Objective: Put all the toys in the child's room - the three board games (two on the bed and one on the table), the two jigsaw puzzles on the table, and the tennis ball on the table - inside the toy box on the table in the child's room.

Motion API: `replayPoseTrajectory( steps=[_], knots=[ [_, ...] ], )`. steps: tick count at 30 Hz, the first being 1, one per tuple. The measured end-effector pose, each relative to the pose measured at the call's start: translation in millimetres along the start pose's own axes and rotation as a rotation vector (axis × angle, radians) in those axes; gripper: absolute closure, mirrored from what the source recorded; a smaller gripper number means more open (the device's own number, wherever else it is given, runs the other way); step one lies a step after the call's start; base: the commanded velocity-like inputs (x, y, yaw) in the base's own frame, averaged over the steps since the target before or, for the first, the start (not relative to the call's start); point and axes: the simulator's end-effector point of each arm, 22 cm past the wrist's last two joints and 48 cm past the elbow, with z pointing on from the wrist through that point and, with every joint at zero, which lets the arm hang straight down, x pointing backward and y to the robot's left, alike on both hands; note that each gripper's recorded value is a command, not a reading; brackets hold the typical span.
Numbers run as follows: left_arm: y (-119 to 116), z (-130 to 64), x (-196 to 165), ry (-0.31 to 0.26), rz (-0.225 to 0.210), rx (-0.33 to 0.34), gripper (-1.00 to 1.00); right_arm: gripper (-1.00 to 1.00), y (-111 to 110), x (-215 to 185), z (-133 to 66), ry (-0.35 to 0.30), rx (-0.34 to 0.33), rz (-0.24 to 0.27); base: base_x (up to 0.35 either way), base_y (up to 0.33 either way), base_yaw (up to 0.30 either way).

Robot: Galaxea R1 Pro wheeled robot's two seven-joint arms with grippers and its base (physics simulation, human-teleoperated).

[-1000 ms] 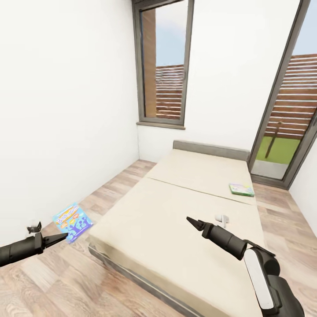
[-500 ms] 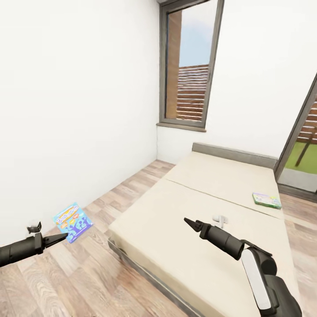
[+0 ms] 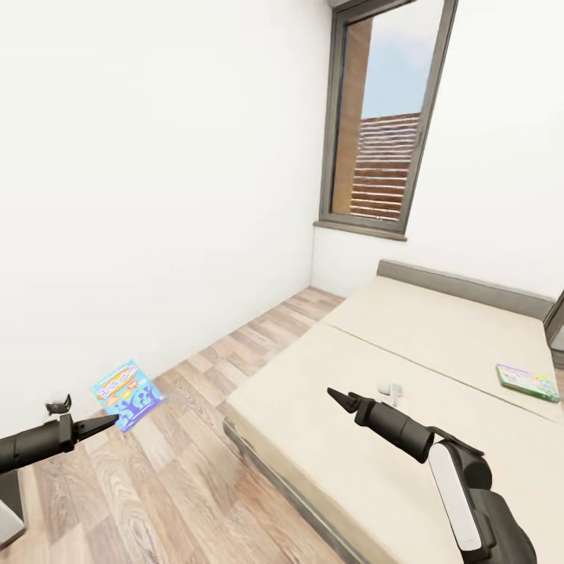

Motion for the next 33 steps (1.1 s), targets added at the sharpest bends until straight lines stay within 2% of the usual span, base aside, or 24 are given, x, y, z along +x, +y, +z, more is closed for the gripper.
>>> replayPoseTrajectory(
  steps=[33],
  knots=[
    [-38, -15.9, -24, 0.000, 0.005, -0.007, 1.00, -1.00, 31, -33, -9.8, 0.000, 0.001, 0.002, 0.000, 0.000, 0.293]
  ],
)
